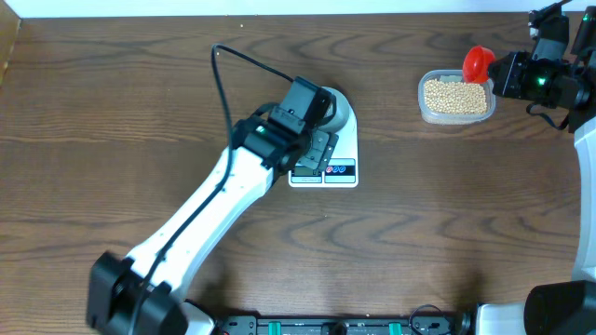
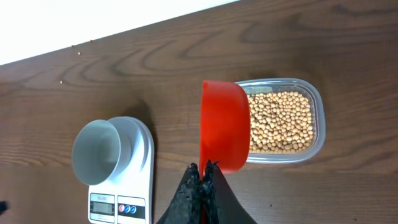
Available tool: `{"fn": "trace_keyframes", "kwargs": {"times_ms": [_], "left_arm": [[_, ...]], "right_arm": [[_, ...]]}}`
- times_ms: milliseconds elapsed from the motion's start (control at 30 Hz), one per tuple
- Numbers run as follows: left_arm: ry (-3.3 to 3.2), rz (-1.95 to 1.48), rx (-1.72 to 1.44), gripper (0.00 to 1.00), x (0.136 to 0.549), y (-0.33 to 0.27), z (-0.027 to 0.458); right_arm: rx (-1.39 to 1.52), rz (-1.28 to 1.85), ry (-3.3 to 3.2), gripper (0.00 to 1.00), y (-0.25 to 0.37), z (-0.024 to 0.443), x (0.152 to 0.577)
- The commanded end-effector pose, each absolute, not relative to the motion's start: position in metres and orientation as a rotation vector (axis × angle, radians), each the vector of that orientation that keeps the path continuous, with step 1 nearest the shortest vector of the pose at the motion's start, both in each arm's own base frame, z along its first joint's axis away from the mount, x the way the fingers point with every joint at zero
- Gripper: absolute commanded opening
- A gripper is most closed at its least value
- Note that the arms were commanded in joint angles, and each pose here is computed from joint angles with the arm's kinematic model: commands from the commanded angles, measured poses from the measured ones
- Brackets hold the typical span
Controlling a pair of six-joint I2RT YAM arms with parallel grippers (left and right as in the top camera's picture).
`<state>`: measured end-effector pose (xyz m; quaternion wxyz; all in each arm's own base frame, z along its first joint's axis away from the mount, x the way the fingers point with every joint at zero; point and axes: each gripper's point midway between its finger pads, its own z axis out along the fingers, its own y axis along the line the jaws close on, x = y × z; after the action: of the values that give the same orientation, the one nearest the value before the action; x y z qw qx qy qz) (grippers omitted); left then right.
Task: Scoop item into bowl and weigh 50g on scale
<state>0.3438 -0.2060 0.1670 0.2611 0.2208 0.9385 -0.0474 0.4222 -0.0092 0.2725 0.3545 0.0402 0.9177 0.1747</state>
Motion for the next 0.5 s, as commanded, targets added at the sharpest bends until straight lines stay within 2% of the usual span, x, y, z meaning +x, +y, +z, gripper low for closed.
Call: {"fn": "trace_keyframes", "kwargs": {"times_ms": [0, 167, 300, 467], "left_arm": [[2.413, -0.104, 0.710, 0.84, 0.338, -0.198, 0.205], [2.378, -0.104, 0.727, 0.85, 0.327, -0.192, 0.223], [2.404, -0.048, 0.851, 0.85, 0.320, -0.186, 0.208], [2.462, -0.026, 0.838, 0.85, 0.328, -0.180, 0.190]], "right_arm": [[0.085, 0.440, 2.361, 0.01, -0.010, 0.276, 0.424], [0.082, 0.441, 2.362, 0.01, -0.009, 0.276, 0.424], [0.082, 0.441, 2.362, 0.01, -0.009, 0.276, 0.424], [0.082, 0.441, 2.363, 0.01, -0.009, 0.276, 0.424]]}}
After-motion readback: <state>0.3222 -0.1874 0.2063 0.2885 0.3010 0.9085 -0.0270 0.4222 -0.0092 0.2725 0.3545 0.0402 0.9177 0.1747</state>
